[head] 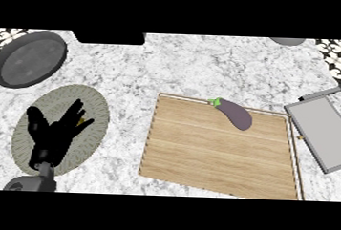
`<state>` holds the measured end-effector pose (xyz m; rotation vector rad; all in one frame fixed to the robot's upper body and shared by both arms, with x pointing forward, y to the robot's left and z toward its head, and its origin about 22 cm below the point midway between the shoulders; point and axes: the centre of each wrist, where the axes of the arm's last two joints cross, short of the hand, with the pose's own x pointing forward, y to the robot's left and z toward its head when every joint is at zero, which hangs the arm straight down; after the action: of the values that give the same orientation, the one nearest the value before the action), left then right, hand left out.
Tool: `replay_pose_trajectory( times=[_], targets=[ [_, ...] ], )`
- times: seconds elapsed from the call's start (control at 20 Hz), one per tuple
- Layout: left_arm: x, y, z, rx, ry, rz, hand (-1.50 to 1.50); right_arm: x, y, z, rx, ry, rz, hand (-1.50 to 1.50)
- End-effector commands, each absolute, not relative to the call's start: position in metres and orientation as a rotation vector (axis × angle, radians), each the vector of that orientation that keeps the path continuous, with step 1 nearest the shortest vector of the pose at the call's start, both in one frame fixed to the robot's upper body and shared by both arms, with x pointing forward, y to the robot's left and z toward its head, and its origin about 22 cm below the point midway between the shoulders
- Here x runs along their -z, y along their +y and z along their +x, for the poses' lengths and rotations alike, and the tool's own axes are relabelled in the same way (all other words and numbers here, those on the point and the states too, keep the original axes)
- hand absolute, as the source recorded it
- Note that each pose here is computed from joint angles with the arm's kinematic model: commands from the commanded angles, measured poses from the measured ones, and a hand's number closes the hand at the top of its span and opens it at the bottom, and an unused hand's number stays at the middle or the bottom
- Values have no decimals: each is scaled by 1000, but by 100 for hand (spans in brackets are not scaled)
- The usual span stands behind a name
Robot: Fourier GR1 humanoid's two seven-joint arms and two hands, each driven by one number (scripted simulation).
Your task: Pick the cupcake from the tray and place it in the tiered shelf
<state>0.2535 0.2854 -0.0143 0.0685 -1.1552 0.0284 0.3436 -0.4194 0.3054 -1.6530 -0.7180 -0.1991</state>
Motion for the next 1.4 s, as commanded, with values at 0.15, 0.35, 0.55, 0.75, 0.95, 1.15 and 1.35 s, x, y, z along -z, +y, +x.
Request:
replay_pose_trajectory(
  times=[0.15,0.35,0.55,0.75,0.95,1.15,1.35],
  targets=[
    [30,297,245,-32,-1104,98,0,-332,-419,326,525,-846,-1631,-150],
    [23,299,251,-30,-1115,80,0,-311,-434,327,610,-939,-1609,-150],
    [35,296,251,-48,-1112,90,0,-326,-418,317,738,-1085,-1539,-150],
    [34,281,249,-38,-1118,89,0,-339,-422,300,895,-1197,-1493,-150],
    [27,301,240,-32,-1117,93,0,-341,-428,282,1033,-1203,-1606,-150],
    [24,294,241,-32,-1111,99,0,-352,-433,261,1117,-1061,-1733,-150],
    [24,293,242,-66,-1104,105,0,-353,-435,211,1257,-1082,-1756,-150]
  ],
)
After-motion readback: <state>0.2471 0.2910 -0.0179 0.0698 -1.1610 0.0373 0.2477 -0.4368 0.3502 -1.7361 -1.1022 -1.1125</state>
